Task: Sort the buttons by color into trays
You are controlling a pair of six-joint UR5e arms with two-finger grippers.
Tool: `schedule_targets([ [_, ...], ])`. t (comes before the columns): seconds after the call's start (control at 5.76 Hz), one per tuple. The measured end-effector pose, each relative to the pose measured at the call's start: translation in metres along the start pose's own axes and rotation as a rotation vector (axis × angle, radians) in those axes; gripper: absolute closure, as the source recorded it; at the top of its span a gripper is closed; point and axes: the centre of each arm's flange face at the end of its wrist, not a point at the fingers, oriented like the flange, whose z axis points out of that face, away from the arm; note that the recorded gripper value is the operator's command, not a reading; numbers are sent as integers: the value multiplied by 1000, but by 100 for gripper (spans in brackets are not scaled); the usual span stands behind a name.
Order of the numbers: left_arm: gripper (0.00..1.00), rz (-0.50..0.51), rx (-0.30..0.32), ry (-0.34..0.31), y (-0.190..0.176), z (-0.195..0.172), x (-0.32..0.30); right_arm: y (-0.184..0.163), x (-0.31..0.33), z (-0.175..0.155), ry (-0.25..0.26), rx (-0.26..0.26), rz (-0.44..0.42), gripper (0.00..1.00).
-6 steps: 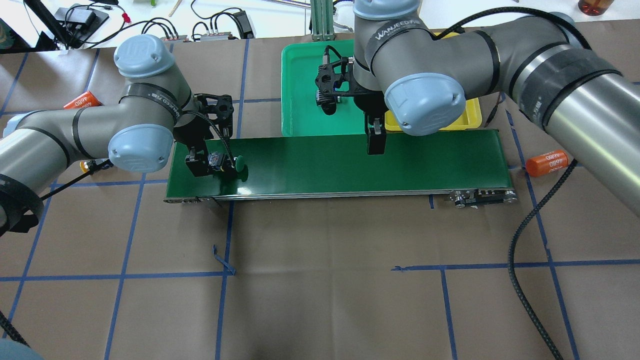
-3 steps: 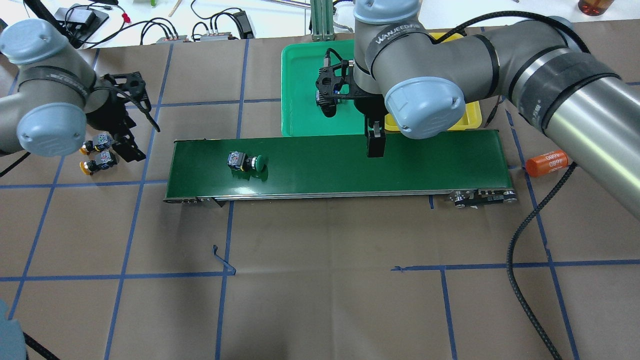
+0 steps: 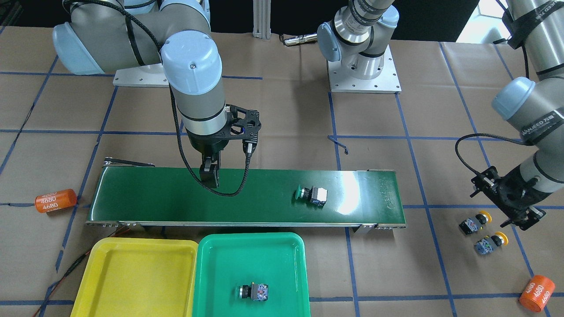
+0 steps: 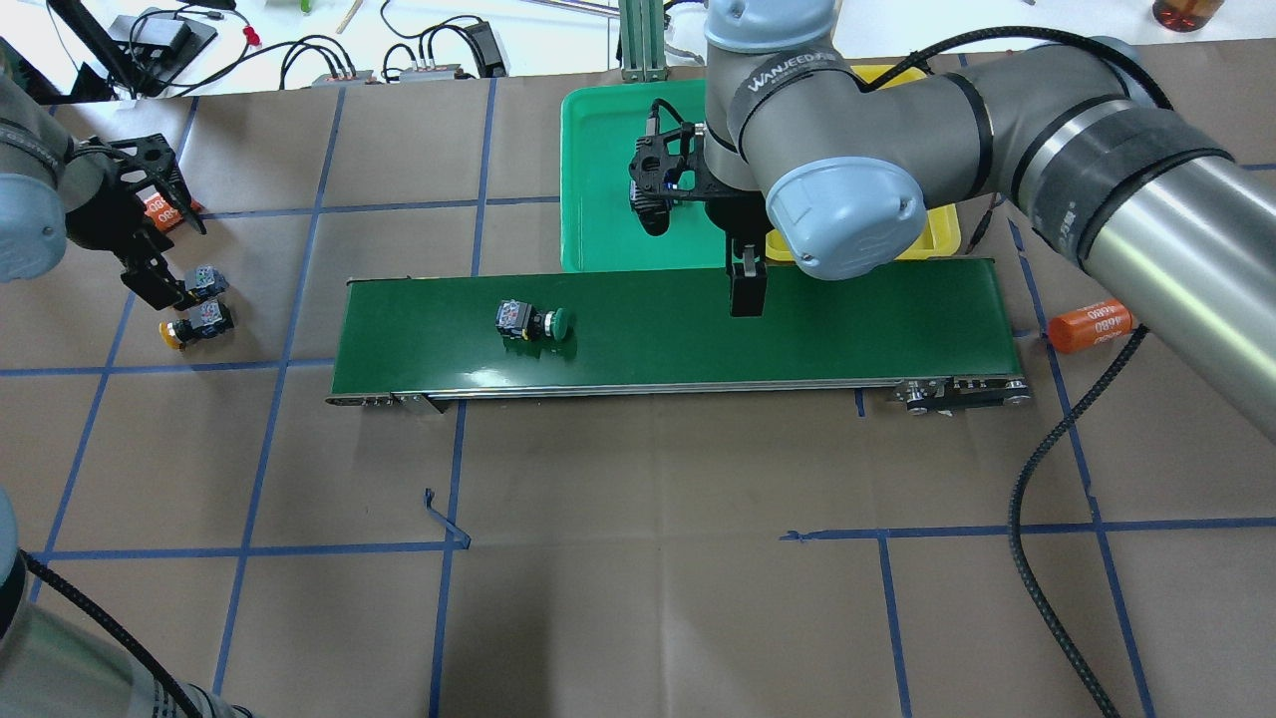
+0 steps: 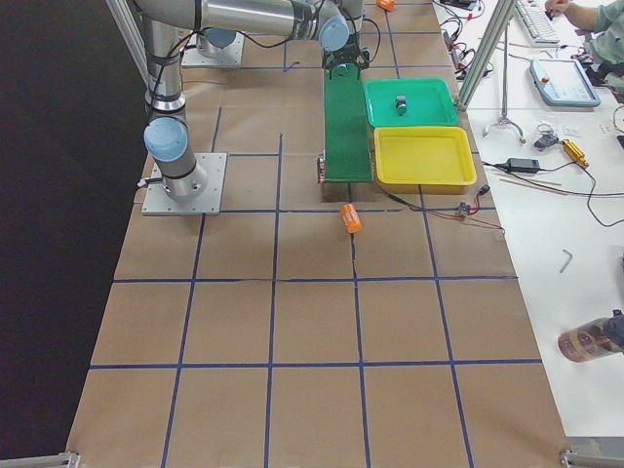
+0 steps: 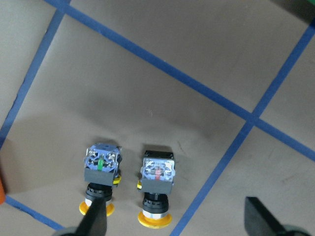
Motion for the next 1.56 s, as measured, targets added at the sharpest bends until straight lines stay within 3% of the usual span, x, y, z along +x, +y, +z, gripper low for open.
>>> schedule_targets([
  [0.69, 2, 1, -1, 69, 31, 60, -18, -5, 1, 7, -3, 9, 48, 0],
  [1.21, 3, 7, 1, 96, 31, 95, -16, -38, 18, 50, 46, 36, 160, 0],
  [1.39, 14, 7, 1, 94, 31, 101, -17, -47, 22, 73, 42, 35, 170, 0],
  [1.56, 55, 8, 1, 96, 31, 105, -17, -50, 23, 89, 31, 30, 171, 0],
])
